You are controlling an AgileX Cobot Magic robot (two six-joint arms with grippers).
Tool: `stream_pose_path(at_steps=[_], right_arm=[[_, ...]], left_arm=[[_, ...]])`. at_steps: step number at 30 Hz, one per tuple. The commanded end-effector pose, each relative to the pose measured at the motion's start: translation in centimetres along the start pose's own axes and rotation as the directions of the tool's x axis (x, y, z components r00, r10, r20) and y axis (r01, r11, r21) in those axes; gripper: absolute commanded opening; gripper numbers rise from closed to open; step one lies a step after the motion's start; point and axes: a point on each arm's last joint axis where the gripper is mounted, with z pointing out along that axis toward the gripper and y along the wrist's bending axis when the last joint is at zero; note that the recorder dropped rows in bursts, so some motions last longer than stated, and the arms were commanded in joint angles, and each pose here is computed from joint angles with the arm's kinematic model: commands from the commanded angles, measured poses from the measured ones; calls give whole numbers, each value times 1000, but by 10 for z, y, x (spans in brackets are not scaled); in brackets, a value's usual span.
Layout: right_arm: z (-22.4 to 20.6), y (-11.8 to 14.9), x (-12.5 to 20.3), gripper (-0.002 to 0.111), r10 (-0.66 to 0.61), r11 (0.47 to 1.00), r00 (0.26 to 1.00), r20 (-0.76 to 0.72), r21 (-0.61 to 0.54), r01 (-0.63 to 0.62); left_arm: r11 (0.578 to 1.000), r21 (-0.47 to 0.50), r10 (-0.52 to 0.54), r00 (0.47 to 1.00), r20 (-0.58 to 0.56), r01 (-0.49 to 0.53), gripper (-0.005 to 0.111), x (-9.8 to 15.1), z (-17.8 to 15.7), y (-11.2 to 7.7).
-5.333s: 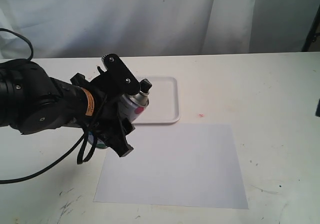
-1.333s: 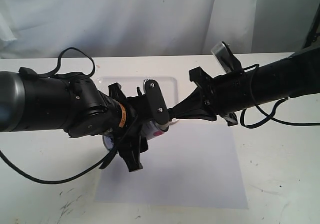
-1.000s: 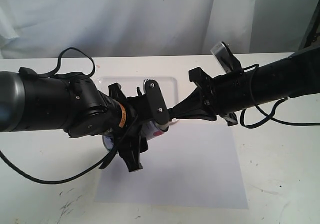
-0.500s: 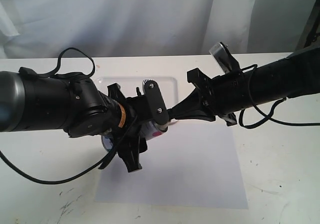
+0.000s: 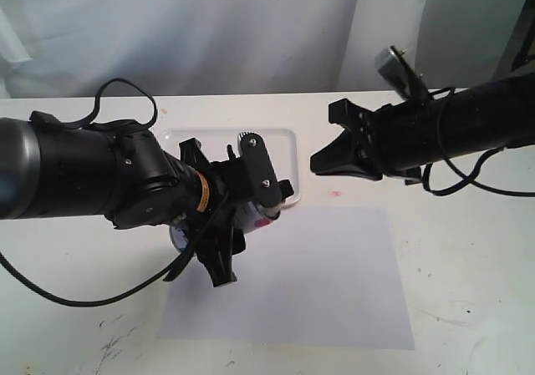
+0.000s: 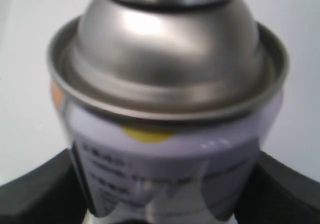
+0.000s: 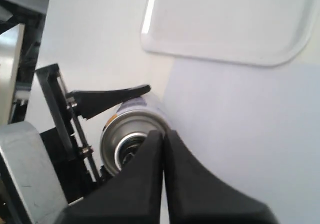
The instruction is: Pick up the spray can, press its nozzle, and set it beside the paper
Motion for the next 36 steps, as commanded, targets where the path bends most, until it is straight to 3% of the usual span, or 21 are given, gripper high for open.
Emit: stream_pose_path(at_steps=[1, 10, 16, 20, 28, 32, 36], right_arm=[[-25, 2, 3, 0, -86, 987, 987, 139, 146, 66], [-70, 13, 20, 0, -258, 927, 905, 338, 351, 134], [-92, 1, 48, 0, -334, 848, 840, 428, 525, 69], [-108, 7, 64, 0, -425, 796, 773, 471, 601, 71], [-143, 29, 71, 0, -621, 691, 599, 506, 714, 114], [-147, 32, 73, 0, -627, 693, 583, 516, 712, 115], [-141, 35, 77, 0, -605, 724, 619, 500, 670, 166]], left_arm=[[1000, -19, 2, 1000, 8, -2, 0, -1, -4, 6], [1000, -19, -8, 1000, 1, 8, 0, 0, -4, 7], [998, -7, -69, 996, 51, 70, 0, -4, -4, 6], [994, -10, -110, 990, 84, 111, 0, -7, -7, 8], [927, -43, -350, 901, 255, 372, 0, -2, -45, 46], [895, -57, -403, 855, 327, 443, 0, 0, -67, 59], [873, -56, -419, 805, 421, 484, 0, -4, -79, 64]])
